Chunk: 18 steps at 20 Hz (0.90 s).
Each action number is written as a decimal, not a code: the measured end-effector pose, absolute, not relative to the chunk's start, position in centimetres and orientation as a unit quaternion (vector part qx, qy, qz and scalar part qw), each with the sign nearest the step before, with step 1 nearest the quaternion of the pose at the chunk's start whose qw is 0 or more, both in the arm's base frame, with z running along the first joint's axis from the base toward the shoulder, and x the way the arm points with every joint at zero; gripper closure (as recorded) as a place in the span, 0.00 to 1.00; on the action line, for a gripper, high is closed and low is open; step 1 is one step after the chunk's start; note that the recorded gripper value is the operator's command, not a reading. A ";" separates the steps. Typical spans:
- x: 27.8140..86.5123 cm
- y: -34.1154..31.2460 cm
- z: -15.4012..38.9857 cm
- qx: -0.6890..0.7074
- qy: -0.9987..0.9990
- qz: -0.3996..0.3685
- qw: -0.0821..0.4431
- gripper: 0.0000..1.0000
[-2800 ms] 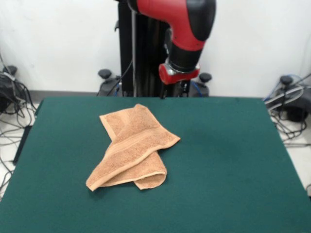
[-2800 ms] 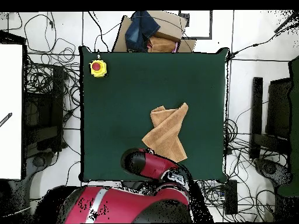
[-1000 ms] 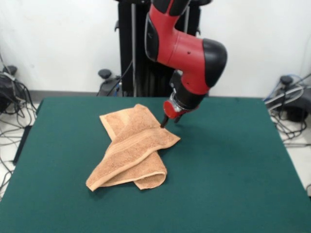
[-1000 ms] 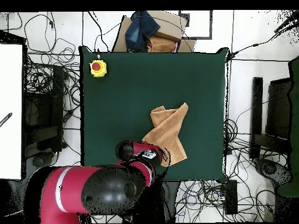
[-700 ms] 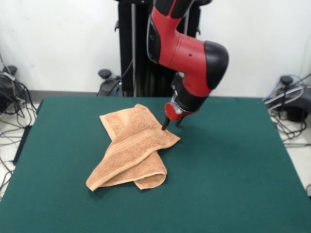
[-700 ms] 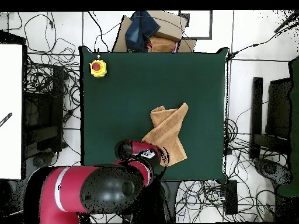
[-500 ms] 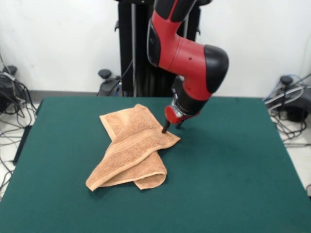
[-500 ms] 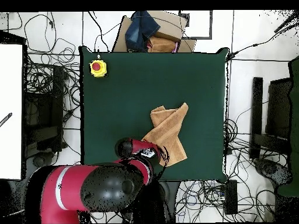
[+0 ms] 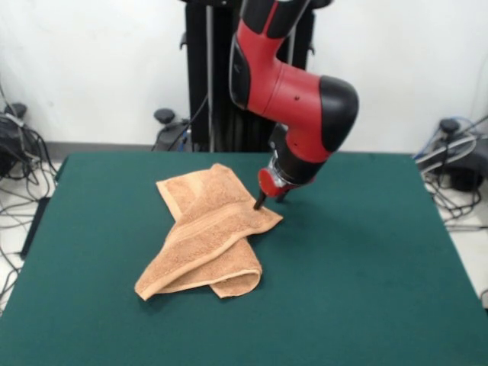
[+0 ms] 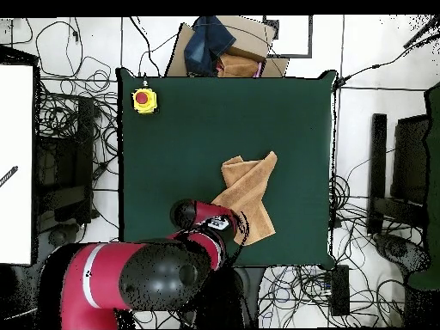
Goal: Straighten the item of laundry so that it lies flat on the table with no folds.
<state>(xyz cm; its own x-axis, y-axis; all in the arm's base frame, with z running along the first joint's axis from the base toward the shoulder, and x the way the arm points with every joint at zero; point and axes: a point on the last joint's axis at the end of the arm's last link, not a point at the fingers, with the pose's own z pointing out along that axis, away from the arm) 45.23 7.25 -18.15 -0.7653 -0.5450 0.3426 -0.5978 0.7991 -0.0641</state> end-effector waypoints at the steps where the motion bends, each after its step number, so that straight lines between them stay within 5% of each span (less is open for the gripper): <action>1: 45.3 7.2 -18.2 0.304 -0.936 0.084 0.157 0.00; 18: 47.2 10.2 -15.8 0.300 -0.929 0.046 0.214 0.00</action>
<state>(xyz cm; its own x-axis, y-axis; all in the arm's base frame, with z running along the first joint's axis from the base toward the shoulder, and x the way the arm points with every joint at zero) 47.21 10.19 -15.84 -0.7285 -0.5374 0.4248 -0.5769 0.8157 0.0424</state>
